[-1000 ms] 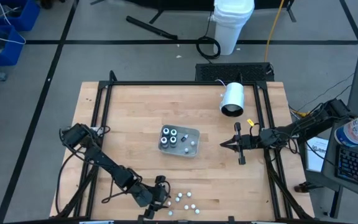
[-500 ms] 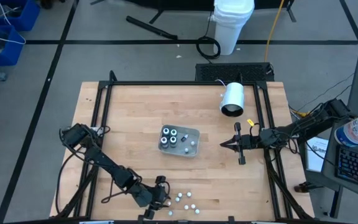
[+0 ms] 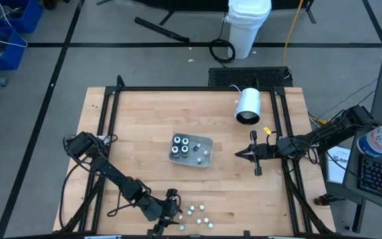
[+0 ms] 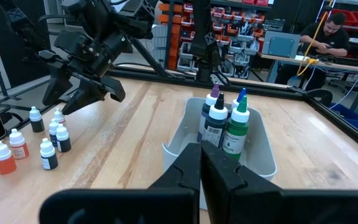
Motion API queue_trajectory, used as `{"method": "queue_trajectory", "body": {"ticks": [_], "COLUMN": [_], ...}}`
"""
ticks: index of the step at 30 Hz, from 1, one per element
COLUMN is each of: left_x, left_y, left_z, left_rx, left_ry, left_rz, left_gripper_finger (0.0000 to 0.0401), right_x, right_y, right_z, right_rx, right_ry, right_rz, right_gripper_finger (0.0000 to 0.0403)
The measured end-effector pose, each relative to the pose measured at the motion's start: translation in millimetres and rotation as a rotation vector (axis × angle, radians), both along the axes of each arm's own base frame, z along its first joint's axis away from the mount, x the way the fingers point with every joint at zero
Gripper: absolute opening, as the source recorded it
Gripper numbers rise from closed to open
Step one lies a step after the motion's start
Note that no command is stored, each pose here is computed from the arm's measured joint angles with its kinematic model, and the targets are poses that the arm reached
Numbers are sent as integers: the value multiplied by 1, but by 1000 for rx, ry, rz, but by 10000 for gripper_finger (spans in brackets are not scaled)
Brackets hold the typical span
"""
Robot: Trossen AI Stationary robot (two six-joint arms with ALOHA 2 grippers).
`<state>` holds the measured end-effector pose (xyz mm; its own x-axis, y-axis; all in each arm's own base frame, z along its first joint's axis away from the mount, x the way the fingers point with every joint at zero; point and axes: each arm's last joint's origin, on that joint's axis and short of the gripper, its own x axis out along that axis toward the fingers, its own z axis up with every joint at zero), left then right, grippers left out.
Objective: Pick & Place food coloring
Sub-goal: Put the orange food coloring bottle into the gray bin
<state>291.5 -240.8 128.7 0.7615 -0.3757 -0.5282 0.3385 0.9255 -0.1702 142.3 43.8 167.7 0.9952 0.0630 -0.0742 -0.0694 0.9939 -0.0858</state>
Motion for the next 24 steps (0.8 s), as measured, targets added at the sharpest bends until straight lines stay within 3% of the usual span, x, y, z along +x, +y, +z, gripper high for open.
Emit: {"method": "queue_trajectory", "body": {"ticks": [24], "left_x": [5], "left_y": [8], "left_z": [-2], "left_rx": [44], "left_ry": [-3], "left_rz": [0], "left_gripper_finger": [223], "right_x": [0], "right_y": [0], "right_z": [0], "right_rx": [0], "right_ry": [0], "right_rz": [0], "right_gripper_finger": [0]}}
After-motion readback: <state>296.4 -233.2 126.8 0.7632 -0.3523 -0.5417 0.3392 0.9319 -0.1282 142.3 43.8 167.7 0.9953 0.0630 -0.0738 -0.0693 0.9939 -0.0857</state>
